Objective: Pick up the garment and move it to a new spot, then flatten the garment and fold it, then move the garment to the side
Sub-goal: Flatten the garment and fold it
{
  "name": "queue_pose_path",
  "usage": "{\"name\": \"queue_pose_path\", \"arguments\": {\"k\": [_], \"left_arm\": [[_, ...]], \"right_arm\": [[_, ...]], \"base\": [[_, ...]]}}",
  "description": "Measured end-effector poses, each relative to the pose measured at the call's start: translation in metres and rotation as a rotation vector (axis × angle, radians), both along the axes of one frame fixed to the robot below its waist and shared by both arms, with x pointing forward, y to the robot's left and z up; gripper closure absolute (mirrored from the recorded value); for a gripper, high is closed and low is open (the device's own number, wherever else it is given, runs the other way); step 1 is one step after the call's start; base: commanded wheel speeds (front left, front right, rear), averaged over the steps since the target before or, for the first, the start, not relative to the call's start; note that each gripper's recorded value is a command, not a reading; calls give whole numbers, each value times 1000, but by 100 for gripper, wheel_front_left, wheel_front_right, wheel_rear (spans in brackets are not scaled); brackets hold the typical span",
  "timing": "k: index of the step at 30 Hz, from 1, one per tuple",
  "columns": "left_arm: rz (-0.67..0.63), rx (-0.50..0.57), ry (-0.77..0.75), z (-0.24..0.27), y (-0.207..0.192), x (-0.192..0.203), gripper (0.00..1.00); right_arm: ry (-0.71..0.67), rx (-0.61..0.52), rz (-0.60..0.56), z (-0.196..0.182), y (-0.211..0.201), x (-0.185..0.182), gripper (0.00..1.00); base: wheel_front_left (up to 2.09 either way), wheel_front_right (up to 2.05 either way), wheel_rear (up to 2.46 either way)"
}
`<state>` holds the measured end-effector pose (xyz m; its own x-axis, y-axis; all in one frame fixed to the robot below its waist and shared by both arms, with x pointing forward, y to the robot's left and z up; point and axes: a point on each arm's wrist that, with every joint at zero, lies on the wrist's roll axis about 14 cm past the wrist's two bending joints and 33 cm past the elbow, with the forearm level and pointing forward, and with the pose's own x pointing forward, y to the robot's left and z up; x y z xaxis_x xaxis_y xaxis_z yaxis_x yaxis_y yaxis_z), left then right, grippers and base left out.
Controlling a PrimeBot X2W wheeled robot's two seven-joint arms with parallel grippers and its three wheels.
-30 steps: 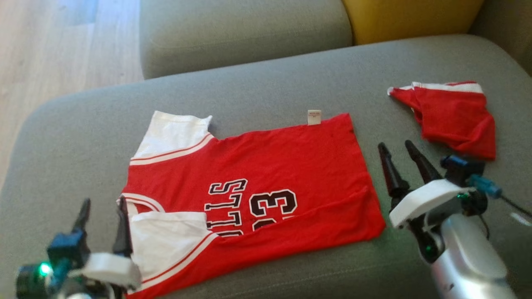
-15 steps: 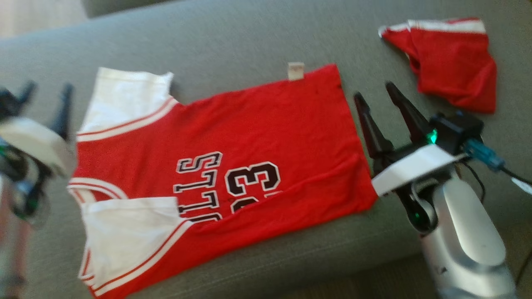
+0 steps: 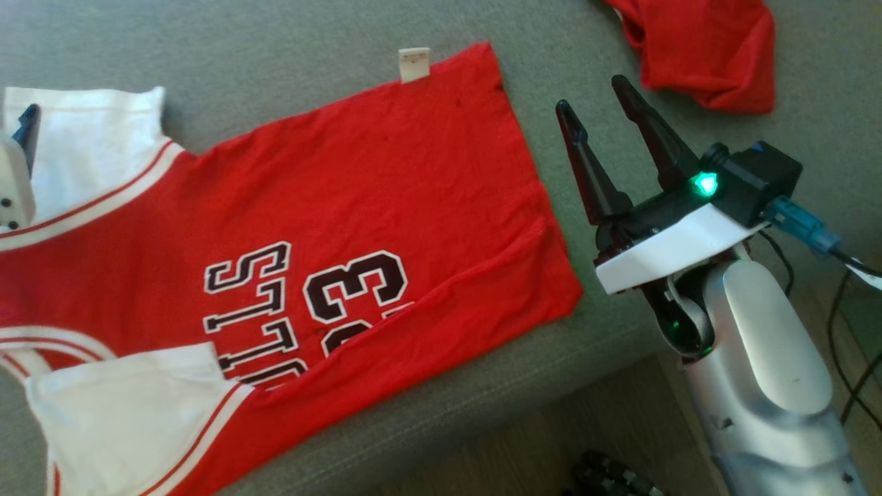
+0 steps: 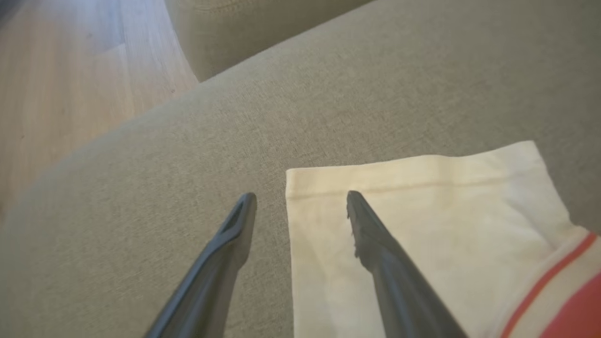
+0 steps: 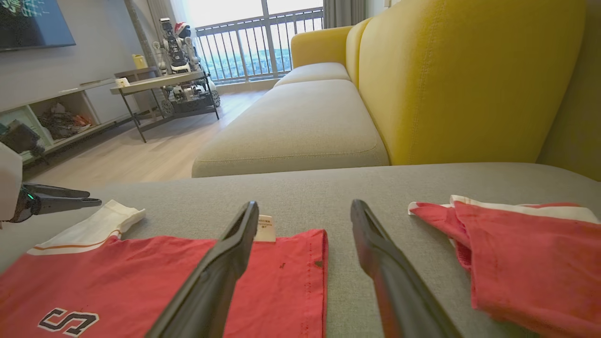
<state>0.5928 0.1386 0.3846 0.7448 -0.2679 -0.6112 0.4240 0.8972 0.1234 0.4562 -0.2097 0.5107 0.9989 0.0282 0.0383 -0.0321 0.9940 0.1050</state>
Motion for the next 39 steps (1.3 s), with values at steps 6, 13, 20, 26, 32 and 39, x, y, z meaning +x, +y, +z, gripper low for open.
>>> {"name": "queue_pose_path", "arguments": {"k": [6,13,20,26,32,39], "left_arm": [[8,52,59,-24,7,10,0],[5,60,71,-30,4,18,0],[2,-7,118,-31,-8,8,100],[18,-55,42,-16,-4,10,100],[10,-131,-131,25,-4,11,100],[-41,-226,-264,58,-12,-27,100]], "right_arm": [[14,-2,-20,-8,-7,1,0],[18,-9,-28,-9,-11,2,0],[19,-10,-33,-10,-13,3,0],[24,-2,-27,-11,-10,5,0],[92,3,-23,-23,-7,9,0],[102,-27,43,-3,15,44,0]], "base": [[0,0,0],[0,0,0],[0,0,0],[0,0,0],[0,0,0],[0,0,0]]}}
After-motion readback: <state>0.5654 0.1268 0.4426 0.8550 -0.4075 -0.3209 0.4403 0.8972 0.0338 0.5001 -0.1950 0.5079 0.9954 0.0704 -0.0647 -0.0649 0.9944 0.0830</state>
